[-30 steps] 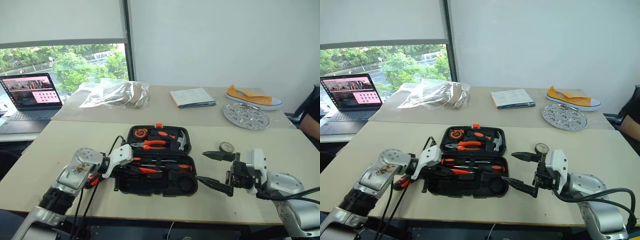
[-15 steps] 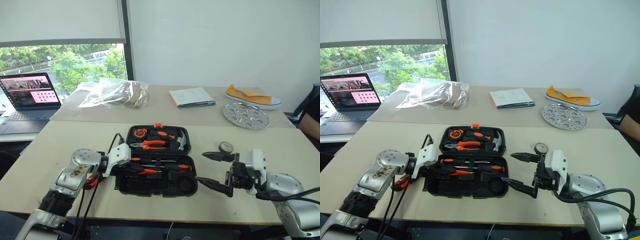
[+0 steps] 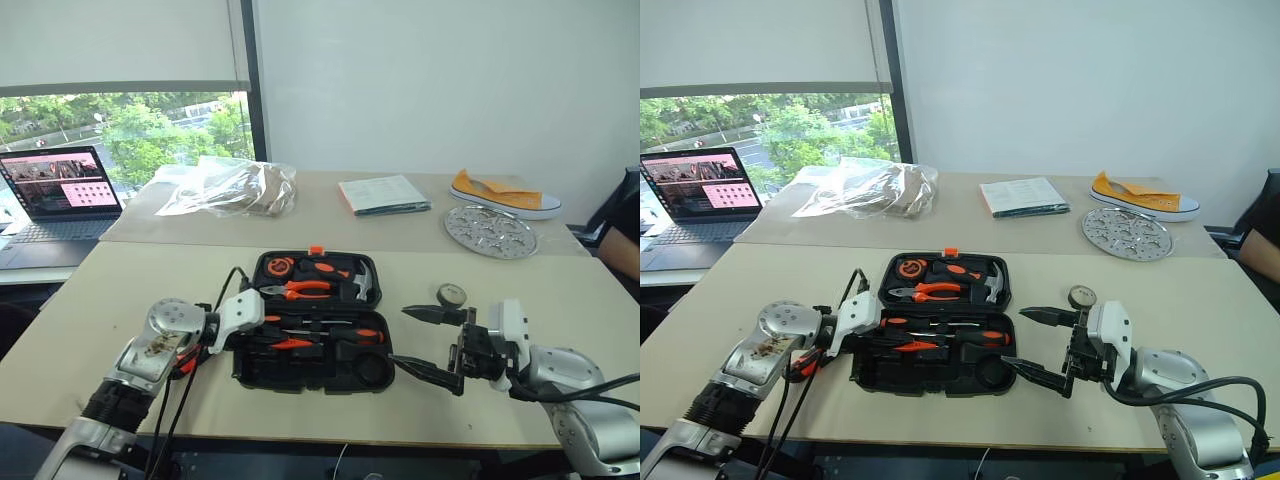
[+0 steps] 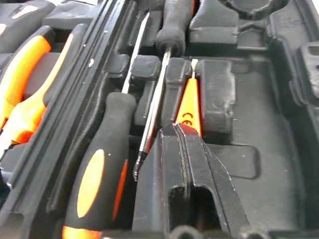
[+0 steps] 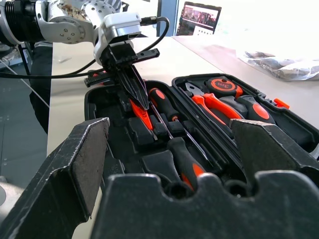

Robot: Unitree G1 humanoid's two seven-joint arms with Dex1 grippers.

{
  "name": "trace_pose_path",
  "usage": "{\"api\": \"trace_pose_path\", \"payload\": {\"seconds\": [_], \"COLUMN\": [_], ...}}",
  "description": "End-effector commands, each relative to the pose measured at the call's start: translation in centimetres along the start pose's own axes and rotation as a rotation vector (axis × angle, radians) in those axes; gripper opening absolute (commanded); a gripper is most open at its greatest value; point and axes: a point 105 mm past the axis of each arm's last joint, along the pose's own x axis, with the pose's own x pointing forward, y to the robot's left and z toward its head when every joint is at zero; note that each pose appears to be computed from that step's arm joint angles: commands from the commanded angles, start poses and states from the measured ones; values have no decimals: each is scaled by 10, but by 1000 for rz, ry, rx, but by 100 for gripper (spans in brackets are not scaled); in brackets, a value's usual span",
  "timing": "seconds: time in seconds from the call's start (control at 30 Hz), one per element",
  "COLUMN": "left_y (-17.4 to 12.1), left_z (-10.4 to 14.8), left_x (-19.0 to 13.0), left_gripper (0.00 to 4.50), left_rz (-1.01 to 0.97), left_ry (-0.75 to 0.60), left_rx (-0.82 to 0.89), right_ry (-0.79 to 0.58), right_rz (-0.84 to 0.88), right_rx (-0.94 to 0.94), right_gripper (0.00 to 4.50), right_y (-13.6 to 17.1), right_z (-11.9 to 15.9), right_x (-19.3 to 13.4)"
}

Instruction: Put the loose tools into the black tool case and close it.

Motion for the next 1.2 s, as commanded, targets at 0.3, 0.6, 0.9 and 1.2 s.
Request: {"api": "trace_pose_path", "payload": {"seconds": [0.3, 0.6, 0.9, 1.2], "left_y": [-3, -45, -88, -34], "left_z": [3, -64, -96, -56], "left_x": [-53, -199, -239, -160], "left_gripper": [3, 242, 446, 446], "left_rz": [147, 727, 948, 681], "left_ry": [-189, -111, -75, -47], "left_rx": [-74, -340, -560, -525], "right_ry": [-40, -27, -6, -71], "right_rz": [-20, 16, 36, 39], "right_rx": [-40, -65, -81, -93], "right_gripper": [450, 450, 450, 450], "right_y": [-3, 0, 3, -2], "right_z": [12, 4, -10, 5], "right_x": [-5, -10, -14, -3]}}
